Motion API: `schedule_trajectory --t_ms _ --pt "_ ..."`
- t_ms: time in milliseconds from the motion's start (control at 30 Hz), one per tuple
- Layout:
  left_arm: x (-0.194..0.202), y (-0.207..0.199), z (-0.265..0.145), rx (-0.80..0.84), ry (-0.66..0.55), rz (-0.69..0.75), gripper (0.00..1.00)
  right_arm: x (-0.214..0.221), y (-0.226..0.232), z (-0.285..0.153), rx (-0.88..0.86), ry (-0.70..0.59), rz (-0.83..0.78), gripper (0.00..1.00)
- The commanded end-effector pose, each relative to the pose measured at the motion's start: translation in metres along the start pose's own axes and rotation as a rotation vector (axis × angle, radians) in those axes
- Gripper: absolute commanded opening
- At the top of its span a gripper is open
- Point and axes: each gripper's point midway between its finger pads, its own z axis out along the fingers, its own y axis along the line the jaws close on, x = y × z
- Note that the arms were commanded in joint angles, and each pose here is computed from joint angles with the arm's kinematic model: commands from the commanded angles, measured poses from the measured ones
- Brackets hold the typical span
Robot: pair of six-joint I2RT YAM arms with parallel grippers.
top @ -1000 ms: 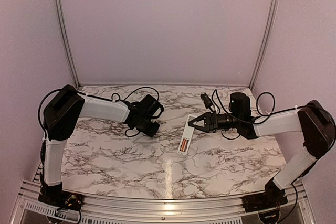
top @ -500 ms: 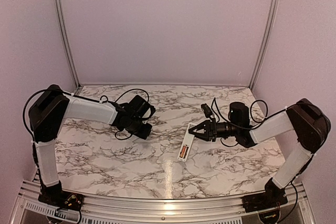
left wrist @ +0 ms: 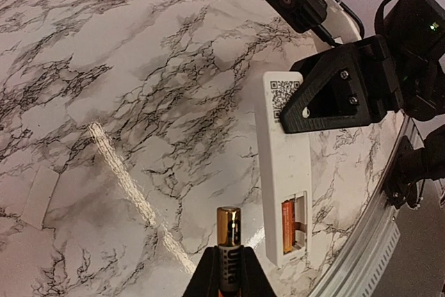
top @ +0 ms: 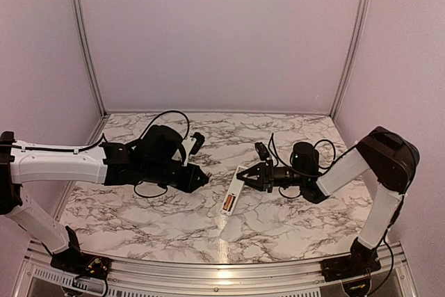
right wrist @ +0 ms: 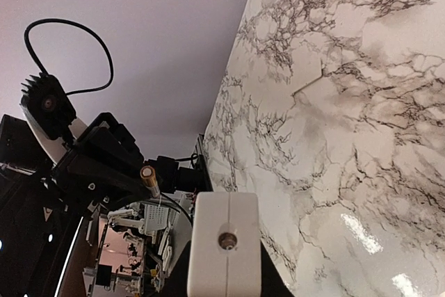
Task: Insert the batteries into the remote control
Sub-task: Pick up the battery from the center of the board, then place the battery in the battery compartment.
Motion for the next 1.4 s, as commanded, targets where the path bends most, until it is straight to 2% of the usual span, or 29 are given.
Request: schedule_trajectory --t_ms 0,233,500,800,1367 --pt "0.008 -0.022 -0.003 0.049 0.027 -0.065 0.00 -0.012 0.020 0.016 -0.072 -0.043 -0.024 0.00" --pt "0.018 -0.042 -0.001 0.040 0.072 -0.023 0.00 -0.015 0.016 0.019 -0.056 -0.073 -0.013 0.00" --pt "0.032 -0.052 0.005 0.035 0.144 -0.039 0.00 -0.017 0.016 0.023 -0.064 -0.081 -0.008 0.00" --pt "0.047 -0.052 0.019 -0.016 0.212 -0.010 0.00 -0.017 0.016 0.027 -0.072 -0.091 0.006 0.00" --pt "0.055 -0.035 0.038 -0.127 0.258 0.018 0.00 -0.018 0.019 0.029 -0.082 -0.090 0.009 0.00"
